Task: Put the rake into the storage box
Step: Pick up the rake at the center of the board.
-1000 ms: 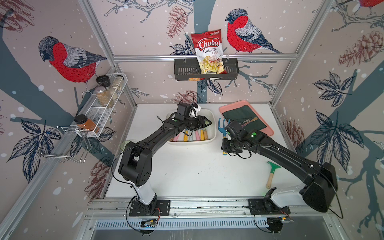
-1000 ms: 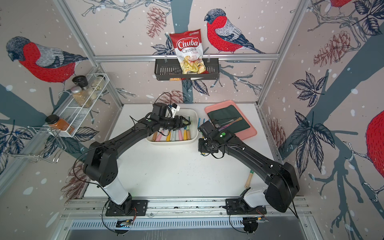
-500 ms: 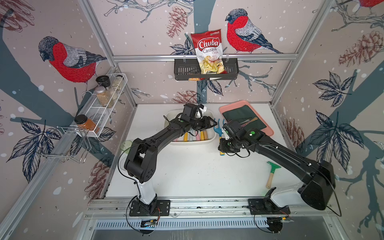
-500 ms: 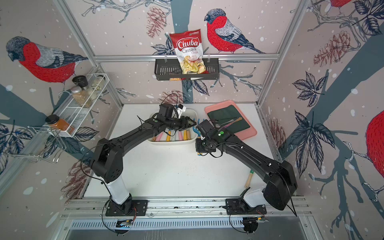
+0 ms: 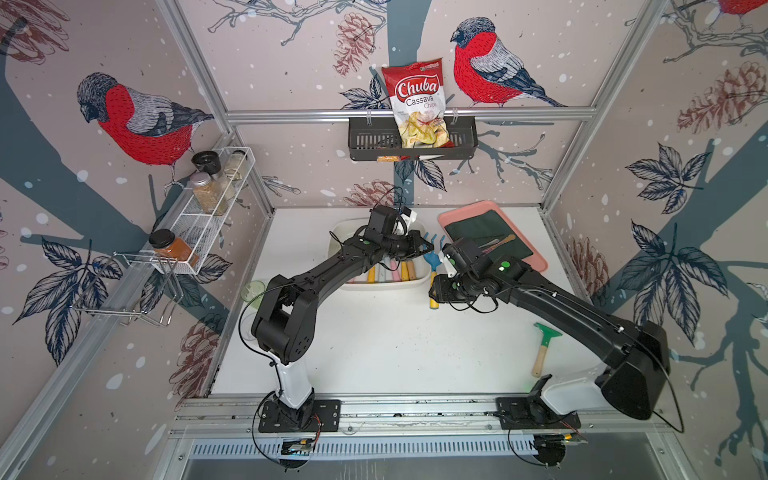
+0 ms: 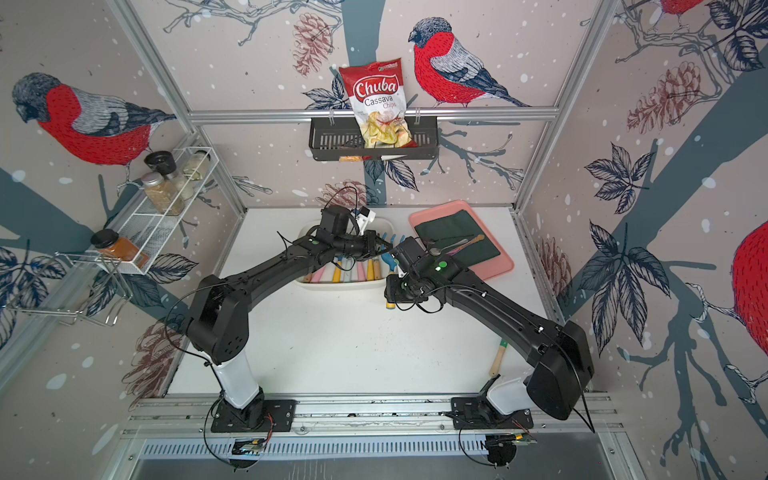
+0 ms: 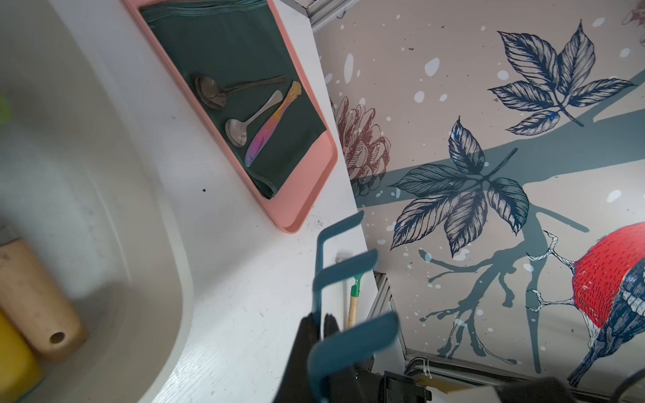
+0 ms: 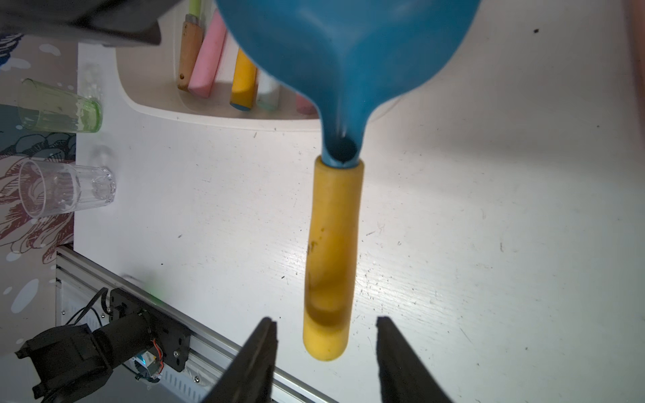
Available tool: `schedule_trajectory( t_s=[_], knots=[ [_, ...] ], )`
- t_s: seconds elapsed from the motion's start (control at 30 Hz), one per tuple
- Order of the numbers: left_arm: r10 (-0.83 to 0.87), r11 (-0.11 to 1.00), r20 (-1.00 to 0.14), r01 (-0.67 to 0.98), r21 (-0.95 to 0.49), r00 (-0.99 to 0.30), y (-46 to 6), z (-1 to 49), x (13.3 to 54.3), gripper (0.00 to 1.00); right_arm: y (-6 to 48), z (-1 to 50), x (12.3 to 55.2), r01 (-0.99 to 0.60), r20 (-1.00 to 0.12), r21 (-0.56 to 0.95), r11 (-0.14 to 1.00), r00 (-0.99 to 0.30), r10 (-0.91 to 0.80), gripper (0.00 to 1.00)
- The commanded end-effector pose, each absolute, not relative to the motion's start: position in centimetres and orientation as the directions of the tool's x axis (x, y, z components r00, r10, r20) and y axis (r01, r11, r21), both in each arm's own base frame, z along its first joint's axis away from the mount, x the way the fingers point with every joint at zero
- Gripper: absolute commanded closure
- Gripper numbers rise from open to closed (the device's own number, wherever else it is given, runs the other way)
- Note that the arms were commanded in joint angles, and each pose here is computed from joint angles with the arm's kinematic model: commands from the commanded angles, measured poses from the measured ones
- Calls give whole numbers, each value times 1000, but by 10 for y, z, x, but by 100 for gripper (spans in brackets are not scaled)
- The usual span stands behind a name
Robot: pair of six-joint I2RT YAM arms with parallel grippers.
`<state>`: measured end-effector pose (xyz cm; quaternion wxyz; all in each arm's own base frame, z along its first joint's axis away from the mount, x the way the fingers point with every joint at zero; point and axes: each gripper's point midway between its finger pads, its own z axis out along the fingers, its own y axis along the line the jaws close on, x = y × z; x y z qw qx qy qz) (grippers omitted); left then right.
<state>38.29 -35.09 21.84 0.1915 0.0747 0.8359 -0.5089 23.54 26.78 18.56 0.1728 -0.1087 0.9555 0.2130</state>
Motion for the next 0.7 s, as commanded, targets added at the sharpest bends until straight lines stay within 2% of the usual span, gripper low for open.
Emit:
schedule_trajectory(
  t_s=[0.0, 0.1, 0.43, 0.67],
  knots=[
    [-75, 464, -441, 360, -810, -895, -341, 229, 393, 97, 267, 198, 240, -281, -419, 383, 880, -902, -105, 28],
    [-102, 489, -443, 343, -802, -891, -313, 228, 407, 96, 261, 204, 240, -271, -433, 393, 879, -897, -83, 24],
    [-171, 596, -432, 256, -761, -886, -192, 187, 460, 96, 244, 203, 238, -242, -434, 427, 871, -900, -38, 23],
    [-162, 655, -428, 228, -721, -889, -157, 156, 488, 96, 241, 201, 240, -238, -428, 428, 872, -903, -36, 23]
  ],
)
